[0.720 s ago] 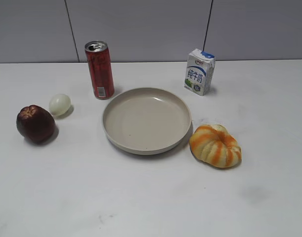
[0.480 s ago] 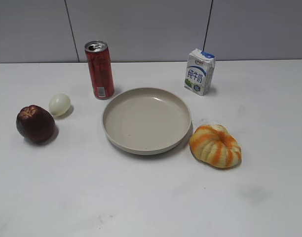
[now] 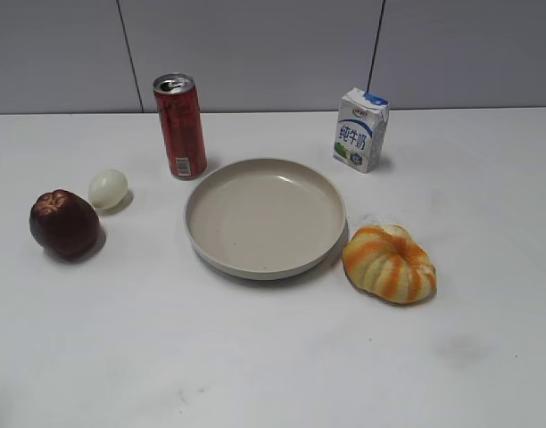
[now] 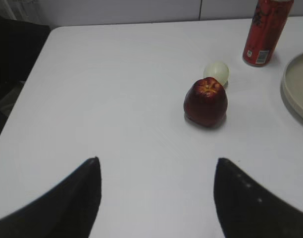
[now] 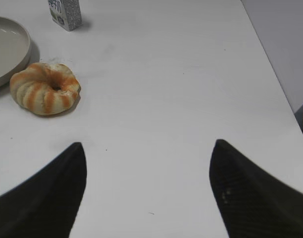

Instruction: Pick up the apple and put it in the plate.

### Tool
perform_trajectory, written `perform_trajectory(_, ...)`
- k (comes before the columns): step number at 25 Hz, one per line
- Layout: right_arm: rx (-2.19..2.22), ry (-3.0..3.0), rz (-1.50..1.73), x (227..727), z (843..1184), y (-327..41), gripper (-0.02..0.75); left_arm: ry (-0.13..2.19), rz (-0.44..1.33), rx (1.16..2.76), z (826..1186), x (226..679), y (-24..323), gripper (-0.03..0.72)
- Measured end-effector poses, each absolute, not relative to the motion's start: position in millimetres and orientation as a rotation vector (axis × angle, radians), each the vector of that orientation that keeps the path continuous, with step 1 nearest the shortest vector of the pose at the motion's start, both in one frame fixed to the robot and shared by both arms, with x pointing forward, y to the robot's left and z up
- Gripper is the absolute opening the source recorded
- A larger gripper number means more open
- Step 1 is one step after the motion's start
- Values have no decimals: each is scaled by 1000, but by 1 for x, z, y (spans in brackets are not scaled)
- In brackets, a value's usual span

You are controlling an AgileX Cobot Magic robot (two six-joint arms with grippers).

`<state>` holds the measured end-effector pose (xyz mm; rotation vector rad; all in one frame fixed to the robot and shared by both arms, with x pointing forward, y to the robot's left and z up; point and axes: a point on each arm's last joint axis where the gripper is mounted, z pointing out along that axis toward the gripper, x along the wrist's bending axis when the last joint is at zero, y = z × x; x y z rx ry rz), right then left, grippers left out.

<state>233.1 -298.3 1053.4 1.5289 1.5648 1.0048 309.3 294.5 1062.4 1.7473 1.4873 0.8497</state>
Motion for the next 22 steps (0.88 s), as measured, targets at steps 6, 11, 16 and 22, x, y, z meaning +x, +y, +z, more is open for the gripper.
perform_trajectory(6, 1529, 1565, 1005, 233, 1053, -298, 585, 1622, 606, 2008, 1041, 415, 275, 590)
perform_trajectory(11, 1529, 1565, 1005, 233, 1053, -298, 585, 1706, 431, 2153, 1020, 504, 258, 682)
perform_trajectory(16, 1529, 1565, 1005, 233, 1053, -298, 585, 1693, 305, 2295, 996, 560, 230, 691)
perform_trajectory(22, 1529, 1565, 1005, 233, 1053, -298, 585, 1720, 189, 2401, 961, 585, 215, 683)
